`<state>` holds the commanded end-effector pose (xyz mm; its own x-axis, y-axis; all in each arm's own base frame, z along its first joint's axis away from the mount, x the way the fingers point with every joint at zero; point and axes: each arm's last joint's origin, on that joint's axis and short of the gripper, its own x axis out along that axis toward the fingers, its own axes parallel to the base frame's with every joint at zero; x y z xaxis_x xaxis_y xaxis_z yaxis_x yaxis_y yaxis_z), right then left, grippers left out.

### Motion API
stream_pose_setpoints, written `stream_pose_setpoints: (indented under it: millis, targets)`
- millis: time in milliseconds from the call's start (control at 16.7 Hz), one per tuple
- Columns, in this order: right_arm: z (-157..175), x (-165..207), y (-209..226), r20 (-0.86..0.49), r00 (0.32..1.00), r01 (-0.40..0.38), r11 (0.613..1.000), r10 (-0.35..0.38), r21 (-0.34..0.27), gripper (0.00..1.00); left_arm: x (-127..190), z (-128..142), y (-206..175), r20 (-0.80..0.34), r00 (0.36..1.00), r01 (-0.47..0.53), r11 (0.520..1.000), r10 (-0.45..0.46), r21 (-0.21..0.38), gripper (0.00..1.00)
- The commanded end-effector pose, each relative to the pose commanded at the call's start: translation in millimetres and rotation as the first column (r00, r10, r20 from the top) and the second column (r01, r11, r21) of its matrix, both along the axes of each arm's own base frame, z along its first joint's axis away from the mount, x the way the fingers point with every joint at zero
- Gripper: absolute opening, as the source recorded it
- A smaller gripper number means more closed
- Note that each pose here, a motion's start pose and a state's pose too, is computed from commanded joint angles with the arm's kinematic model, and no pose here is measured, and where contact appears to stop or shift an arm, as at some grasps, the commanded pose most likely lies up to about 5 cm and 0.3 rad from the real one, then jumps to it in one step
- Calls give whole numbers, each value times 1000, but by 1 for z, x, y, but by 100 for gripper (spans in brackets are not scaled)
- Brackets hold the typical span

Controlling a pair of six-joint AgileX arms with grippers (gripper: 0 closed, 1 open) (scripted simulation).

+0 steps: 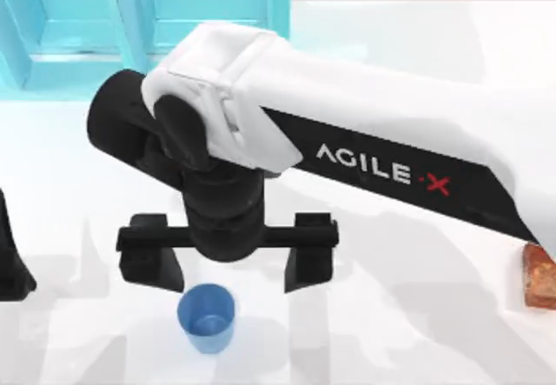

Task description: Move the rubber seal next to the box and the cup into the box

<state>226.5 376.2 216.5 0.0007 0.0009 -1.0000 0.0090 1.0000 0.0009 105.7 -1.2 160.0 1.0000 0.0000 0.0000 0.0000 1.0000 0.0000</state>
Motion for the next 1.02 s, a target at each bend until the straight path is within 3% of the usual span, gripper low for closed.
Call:
stream_pose_setpoints:
  millis: [360, 780, 1020]
  targets:
    - [-5, 1, 0, -2, 1000, 2, 1000, -2, -2, 100, 0, 0, 0, 0, 1000, 0, 1000, 0, 0, 100]
    - [-71, 1, 1, 1, 1000, 1, 1000, -1, 3, 100, 0, 0, 0, 0, 1000, 0, 1000, 0, 0, 100]
    - [-81, 0, 0, -1, 1000, 1, 1000, -1, -1, 100, 0, 0, 0, 0, 1000, 0, 1000, 0, 0, 100]
